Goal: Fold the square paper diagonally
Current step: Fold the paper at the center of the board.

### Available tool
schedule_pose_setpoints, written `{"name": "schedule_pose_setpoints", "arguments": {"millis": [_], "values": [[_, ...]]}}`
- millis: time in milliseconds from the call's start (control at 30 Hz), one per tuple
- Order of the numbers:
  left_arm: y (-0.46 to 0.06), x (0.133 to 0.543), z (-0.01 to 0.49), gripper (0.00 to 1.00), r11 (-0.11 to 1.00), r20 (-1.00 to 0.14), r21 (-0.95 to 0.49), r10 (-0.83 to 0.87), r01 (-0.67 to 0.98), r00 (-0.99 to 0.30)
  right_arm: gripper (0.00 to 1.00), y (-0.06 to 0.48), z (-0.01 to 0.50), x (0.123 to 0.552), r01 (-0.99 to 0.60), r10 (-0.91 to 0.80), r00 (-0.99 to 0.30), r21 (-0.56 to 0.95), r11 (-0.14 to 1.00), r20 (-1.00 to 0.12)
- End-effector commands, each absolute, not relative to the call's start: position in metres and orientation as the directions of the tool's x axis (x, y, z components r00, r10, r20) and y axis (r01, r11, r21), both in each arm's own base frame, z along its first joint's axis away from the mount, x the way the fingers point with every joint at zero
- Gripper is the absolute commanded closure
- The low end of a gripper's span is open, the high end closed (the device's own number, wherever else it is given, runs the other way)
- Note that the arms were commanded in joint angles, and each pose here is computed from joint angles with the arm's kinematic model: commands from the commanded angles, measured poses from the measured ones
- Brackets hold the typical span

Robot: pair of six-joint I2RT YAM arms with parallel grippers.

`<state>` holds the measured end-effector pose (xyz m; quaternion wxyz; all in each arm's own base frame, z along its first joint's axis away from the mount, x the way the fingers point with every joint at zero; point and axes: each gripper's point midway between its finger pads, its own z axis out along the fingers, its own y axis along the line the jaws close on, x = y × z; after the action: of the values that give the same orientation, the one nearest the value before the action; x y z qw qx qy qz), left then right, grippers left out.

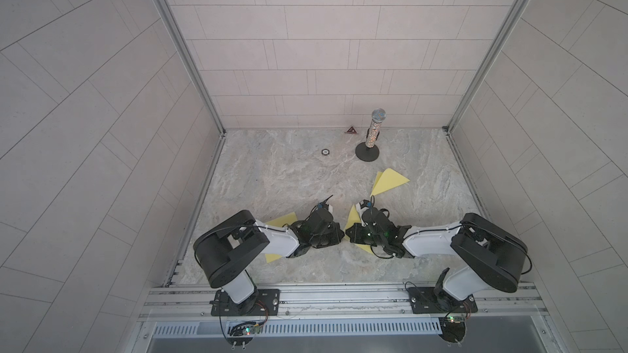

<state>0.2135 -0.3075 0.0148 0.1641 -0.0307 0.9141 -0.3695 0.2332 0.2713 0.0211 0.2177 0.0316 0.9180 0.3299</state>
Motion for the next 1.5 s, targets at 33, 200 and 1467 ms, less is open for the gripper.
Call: {"name": "schedule_pose_setpoints", "arguments": {"millis": [33,200,1467], "values": [[-0.285,0.203,-0.018,0.98,0.815,-0.248,-0.579,-0.15,0.022,-0.957,1.0,0.26,0.013,0.227,-0.064,0.174,-0.916,0.56,0.826,-0.362],[-0.285,0.202,-0.022,0.99,0.821,-0.242,-0.57,-0.149,0.016,-0.959,0.97,0.262,0.028,0.232,-0.097,0.158,-0.906,0.554,0.827,-0.394],[-0.281,0.202,-0.027,1.0,0.824,-0.242,-0.567,-0.156,0.008,-0.958,0.38,0.235,0.042,0.226,-0.174,0.084,-0.949,0.725,0.667,-0.305]]}}
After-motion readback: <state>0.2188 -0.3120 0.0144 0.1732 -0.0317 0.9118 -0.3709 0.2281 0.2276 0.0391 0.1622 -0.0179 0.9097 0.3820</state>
